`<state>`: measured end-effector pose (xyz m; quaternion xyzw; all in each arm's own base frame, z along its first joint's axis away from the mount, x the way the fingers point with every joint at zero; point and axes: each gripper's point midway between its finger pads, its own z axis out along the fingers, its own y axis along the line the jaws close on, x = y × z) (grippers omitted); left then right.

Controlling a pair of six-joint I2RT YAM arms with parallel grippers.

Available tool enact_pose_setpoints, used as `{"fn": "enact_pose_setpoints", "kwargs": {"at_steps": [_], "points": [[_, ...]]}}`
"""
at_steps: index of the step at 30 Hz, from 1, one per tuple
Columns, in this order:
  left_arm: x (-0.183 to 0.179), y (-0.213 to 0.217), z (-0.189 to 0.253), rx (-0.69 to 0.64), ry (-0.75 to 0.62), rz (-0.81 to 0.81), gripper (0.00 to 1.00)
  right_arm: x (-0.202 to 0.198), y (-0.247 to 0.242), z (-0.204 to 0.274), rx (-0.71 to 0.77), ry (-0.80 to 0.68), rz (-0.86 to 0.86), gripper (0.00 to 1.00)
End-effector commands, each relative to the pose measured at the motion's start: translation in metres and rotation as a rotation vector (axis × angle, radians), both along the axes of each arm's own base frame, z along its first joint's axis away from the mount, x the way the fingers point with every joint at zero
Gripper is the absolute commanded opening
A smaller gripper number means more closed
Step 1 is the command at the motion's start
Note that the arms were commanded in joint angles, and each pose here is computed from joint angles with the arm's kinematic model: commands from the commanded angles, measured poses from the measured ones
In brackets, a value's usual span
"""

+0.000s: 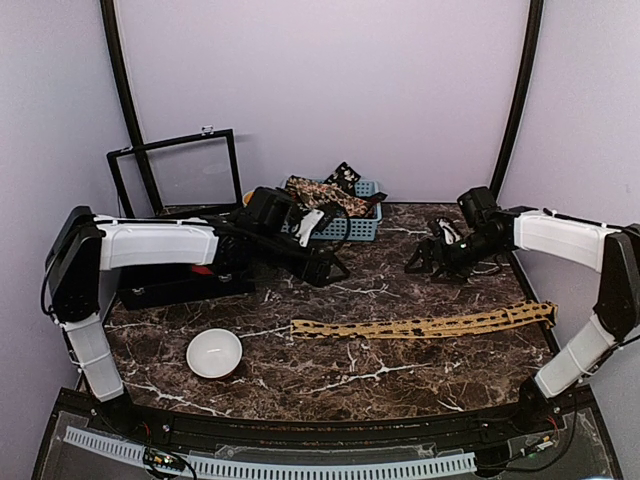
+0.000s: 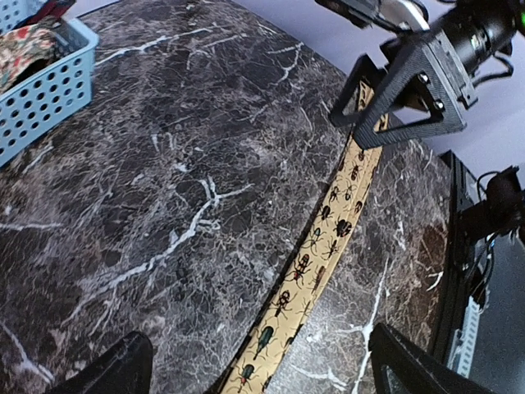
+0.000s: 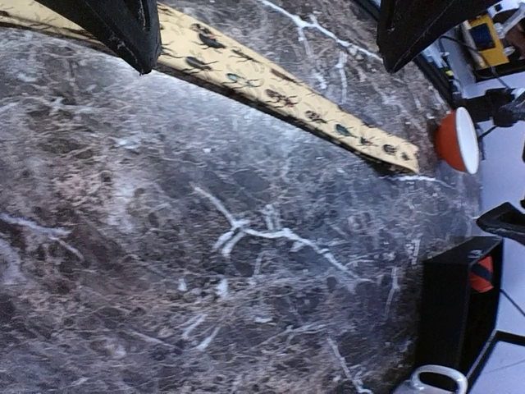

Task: Roll the ties
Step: Smooth out the tie at the center of the board, then roll the tie at the center of the board.

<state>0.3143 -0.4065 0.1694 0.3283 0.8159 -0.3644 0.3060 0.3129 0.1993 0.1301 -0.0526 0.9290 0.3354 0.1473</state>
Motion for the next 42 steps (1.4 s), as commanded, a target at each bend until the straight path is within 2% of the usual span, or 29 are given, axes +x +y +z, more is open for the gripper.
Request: {"fn": "enact_pose_setpoints", "kwargs": {"at_steps": [1, 6, 11, 22, 26, 29, 33, 39, 42], "points": [[-0.011, -0.021, -0.023, 0.111, -0.071, -0.172, 0.93, -0.006, -0.040, -0.034, -0.290, 0.054, 0.029, 0.89], [-0.010, -0.023, -0.028, 0.055, -0.055, -0.131, 0.92, -0.008, -0.036, -0.062, -0.276, 0.177, 0.008, 0.87], [-0.009, -0.013, -0.033, 0.084, -0.075, -0.101, 0.92, -0.019, -0.027, -0.082, -0.219, 0.265, 0.016, 0.87], [-0.012, 0.001, -0.041, 0.105, -0.039, -0.033, 0.92, -0.062, -0.027, -0.091, -0.163, 0.339, 0.070, 0.81], [-0.018, 0.008, -0.042, 0.094, -0.022, -0.016, 0.92, -0.061, -0.028, -0.080, -0.161, 0.304, 0.061, 0.81], [-0.024, 0.018, -0.051, 0.102, 0.019, 0.020, 0.92, -0.044, -0.026, -0.066, -0.157, 0.245, 0.033, 0.81], [-0.031, 0.037, -0.061, 0.081, 0.117, 0.129, 0.91, -0.023, -0.012, -0.025, -0.074, 0.136, 0.015, 0.81], [-0.033, 0.070, -0.096, 0.093, 0.330, 0.313, 0.76, -0.038, 0.020, -0.013, 0.058, 0.156, 0.049, 0.76], [-0.035, 0.074, -0.103, 0.108, 0.371, 0.350, 0.70, -0.046, 0.035, -0.014, 0.107, 0.167, 0.056, 0.68]]}}
